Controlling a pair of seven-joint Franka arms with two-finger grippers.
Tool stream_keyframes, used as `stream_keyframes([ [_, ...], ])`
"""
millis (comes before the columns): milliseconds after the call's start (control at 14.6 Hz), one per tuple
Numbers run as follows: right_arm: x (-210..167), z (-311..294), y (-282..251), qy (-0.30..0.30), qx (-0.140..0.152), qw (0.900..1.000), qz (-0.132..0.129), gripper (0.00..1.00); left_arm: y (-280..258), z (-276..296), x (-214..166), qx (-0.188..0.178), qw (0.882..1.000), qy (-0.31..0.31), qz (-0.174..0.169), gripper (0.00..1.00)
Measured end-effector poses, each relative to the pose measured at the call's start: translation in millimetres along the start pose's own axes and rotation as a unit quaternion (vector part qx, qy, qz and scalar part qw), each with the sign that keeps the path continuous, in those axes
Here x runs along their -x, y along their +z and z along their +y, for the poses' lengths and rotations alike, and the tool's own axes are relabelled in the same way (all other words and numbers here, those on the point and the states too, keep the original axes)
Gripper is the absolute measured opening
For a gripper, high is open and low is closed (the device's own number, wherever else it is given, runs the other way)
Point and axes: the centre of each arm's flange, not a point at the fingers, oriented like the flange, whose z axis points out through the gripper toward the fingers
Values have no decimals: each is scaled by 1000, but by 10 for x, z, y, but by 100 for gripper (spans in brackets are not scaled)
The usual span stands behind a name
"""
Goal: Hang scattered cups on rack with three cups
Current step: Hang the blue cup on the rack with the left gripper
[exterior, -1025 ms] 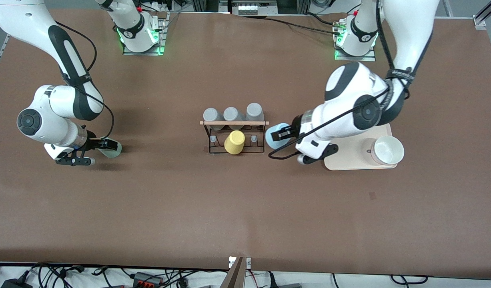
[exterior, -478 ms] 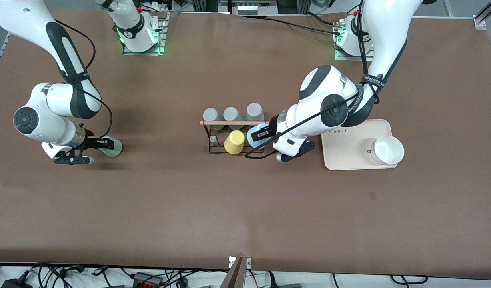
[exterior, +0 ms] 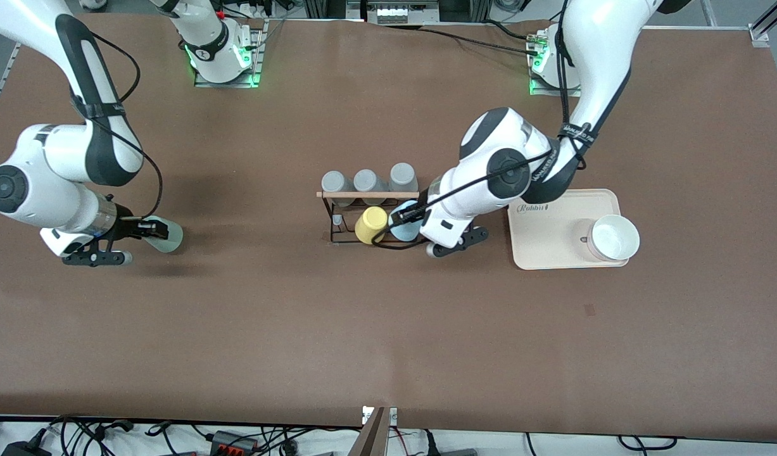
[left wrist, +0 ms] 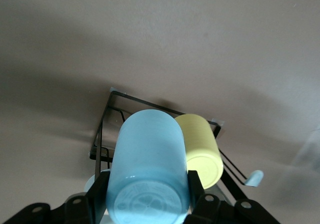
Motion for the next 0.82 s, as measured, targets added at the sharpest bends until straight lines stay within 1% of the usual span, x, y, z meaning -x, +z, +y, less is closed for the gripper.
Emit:
stream_keyframes([
  [205,-95,-204,-397,-7,0,1000,-3,63,129,8,15,-11,1000,9,5,67],
  [342,-129,-396,-582,4,2,1000,-5,63,176,14,32,-19,1000,17,9,67],
  [615,-132,-799,-804,27,4,1000,-13,63,256,4,30,-33,999,29,19,67],
  [820,-132,-1049,-932,39,-3,999,-11,63,313,-21,-1,-37,999,27,17,67],
])
